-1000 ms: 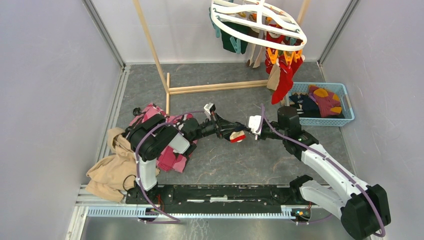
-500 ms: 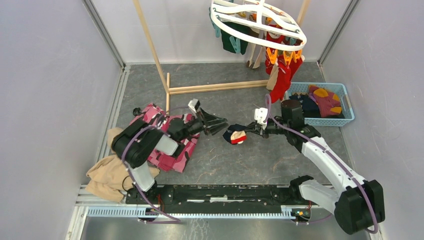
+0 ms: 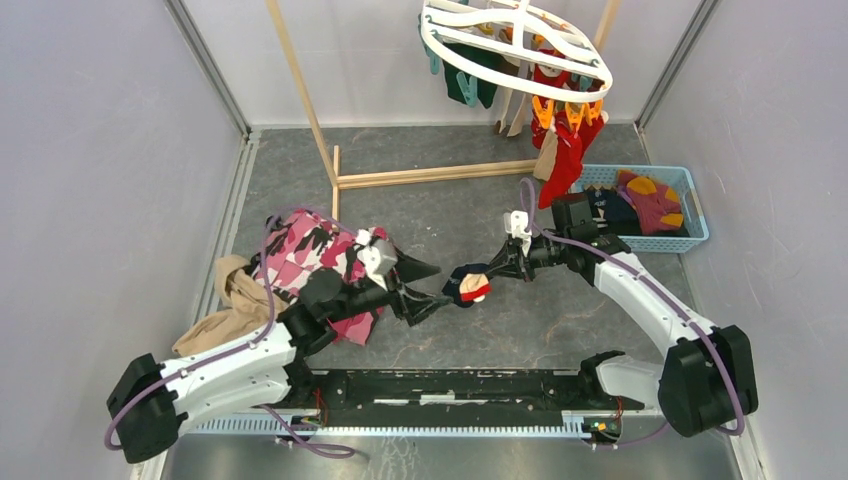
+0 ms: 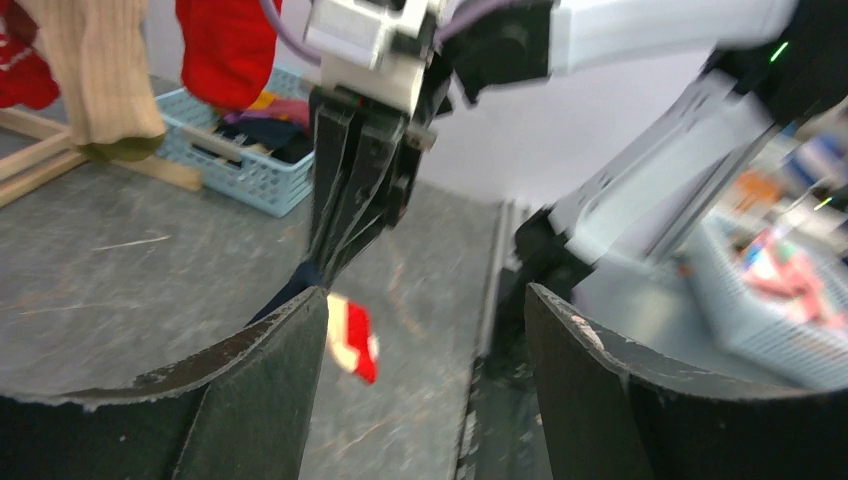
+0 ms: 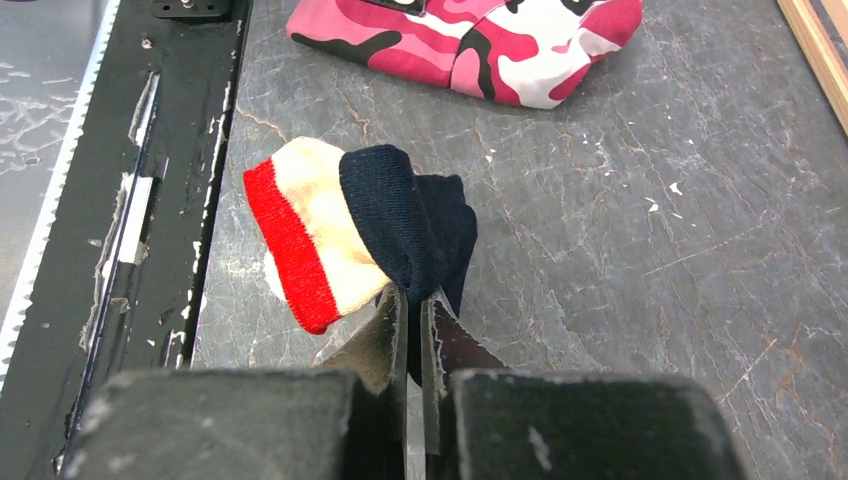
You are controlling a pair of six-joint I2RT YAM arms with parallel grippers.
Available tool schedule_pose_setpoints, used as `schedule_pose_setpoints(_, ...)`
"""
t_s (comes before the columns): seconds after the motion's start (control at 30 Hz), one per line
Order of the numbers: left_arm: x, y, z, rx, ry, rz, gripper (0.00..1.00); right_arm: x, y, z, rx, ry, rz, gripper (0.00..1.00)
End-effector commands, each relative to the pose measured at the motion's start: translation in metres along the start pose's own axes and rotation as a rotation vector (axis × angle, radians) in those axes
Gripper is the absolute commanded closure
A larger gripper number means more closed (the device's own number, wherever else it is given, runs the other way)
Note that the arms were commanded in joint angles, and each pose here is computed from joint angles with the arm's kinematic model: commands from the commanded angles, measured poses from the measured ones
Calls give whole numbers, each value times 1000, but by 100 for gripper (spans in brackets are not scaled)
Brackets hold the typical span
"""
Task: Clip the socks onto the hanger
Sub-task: Pick up the sock from the bin.
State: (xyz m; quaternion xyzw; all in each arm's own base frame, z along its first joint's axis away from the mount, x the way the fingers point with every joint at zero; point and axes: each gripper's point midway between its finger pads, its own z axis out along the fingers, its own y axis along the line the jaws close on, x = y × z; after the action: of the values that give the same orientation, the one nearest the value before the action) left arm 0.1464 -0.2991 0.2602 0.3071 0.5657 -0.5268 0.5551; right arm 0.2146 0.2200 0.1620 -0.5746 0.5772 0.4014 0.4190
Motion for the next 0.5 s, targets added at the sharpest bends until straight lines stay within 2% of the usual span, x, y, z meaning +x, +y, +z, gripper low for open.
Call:
schedule_pose_setpoints(0.0,61,31,0,-98,266,196,26,-11,3,-1,-41,-27,-30,100)
schedule_pose_setpoints(0.1,69,27,10,-63,334,185,36,-10,2,-1,-42,-20,-34,99)
schedule_pose_setpoints(0.3,80,36,29,-113,398,66,37,-9,1,-1,-34,-9,-44,99)
schedule_pose_setpoints(0.47,89,36,42,-138,390,-67,46,-6,1,-1,-41,-2,-37,99)
